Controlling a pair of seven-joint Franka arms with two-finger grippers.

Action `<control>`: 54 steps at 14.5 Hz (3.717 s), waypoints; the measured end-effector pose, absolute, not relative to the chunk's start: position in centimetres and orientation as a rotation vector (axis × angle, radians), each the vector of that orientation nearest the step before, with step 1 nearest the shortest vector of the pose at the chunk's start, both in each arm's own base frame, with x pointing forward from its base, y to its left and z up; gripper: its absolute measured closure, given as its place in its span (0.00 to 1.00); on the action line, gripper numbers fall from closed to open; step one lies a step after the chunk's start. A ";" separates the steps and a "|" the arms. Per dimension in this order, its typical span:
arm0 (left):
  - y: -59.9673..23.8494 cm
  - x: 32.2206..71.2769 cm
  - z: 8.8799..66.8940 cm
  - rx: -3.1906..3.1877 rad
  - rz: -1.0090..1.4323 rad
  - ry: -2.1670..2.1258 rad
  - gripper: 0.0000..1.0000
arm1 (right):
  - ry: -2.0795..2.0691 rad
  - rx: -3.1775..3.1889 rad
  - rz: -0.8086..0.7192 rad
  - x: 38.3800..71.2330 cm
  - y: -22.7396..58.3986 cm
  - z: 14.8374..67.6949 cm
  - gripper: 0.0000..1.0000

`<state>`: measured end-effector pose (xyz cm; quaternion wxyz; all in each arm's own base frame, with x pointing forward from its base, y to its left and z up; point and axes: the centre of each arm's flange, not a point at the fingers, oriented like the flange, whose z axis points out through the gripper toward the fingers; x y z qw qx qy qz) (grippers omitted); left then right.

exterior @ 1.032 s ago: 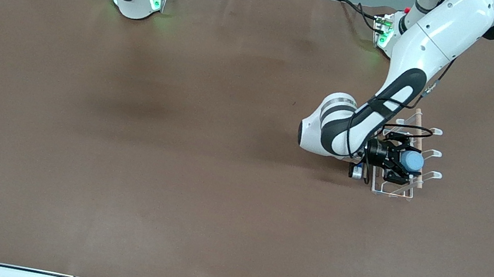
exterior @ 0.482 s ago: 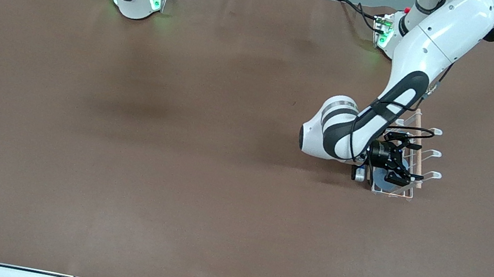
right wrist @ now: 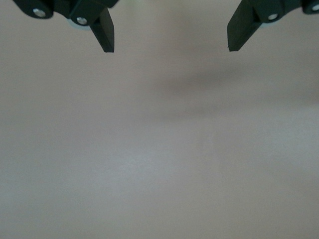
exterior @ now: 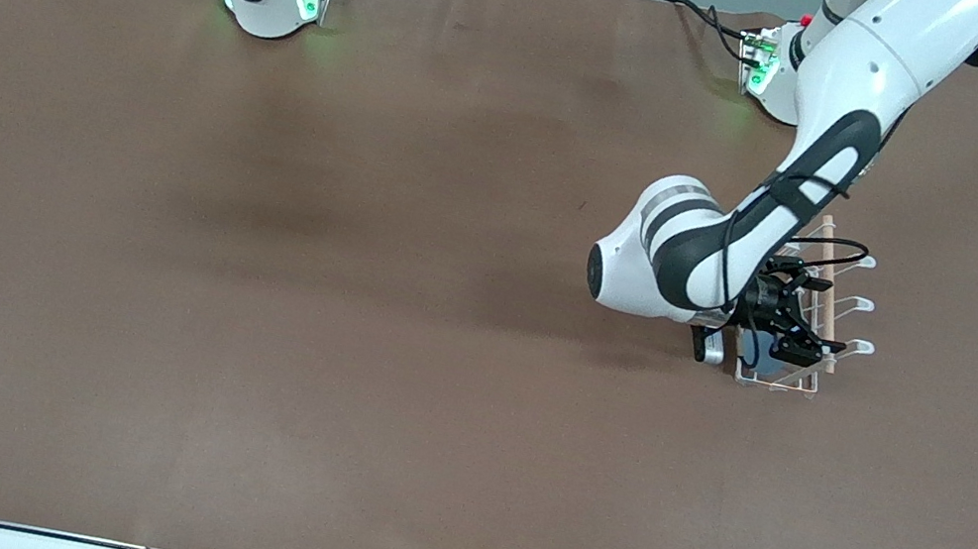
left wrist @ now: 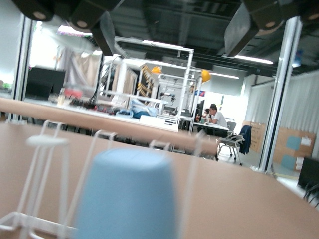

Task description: Hang cup on cup holder

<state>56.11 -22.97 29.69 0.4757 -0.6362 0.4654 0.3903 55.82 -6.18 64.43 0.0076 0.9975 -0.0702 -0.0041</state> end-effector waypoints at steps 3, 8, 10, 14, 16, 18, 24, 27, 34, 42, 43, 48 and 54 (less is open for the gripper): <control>-23.0 57.5 35.2 -1.726 0.862 1.105 0.02 | -0.219 3.119 -0.013 55.8 -6.2 64.4 0.00; -20.7 59.0 43.8 -2.080 0.672 1.034 0.00 | -0.208 3.119 -0.012 55.9 -5.8 64.5 0.00; -18.8 59.3 47.4 -2.286 0.549 0.915 0.00 | -0.208 3.119 -0.012 55.9 -5.8 64.5 0.00; -15.6 59.7 53.1 -2.677 0.275 0.599 0.00 | -0.208 3.119 -0.012 55.9 -5.8 64.5 0.00; -14.6 59.5 54.7 -2.785 0.225 0.528 0.01 | -0.208 3.119 -0.012 55.9 -5.8 64.5 0.00; -13.8 59.1 56.0 -2.862 0.206 0.481 0.04 | -0.208 3.119 -0.011 55.9 -5.8 64.5 0.00; -11.3 57.7 61.0 -3.050 0.083 0.358 0.04 | -0.208 3.119 -0.012 55.9 -5.8 64.5 0.00; -9.3 56.4 63.8 -3.079 0.015 0.281 0.04 | -0.208 3.119 -0.012 55.9 -5.8 64.5 0.00; -7.6 52.4 69.0 -3.157 -0.112 0.215 0.00 | -0.209 3.119 -0.012 55.9 -5.8 64.5 0.00; -7.6 52.4 67.7 -3.151 -0.051 0.188 0.00 | -0.209 3.119 -0.013 55.9 -5.8 64.5 0.00; -7.5 52.4 67.5 -3.152 -0.046 0.168 0.00 | -0.209 3.119 -0.013 55.9 -5.8 64.5 0.00; -5.9 52.9 65.9 -3.155 -0.022 0.102 0.00 | -0.209 3.119 -0.013 55.9 -5.8 64.5 0.00; -5.7 52.9 65.8 -3.155 -0.021 0.093 0.00 | -0.209 3.119 -0.013 55.9 -5.8 64.5 0.00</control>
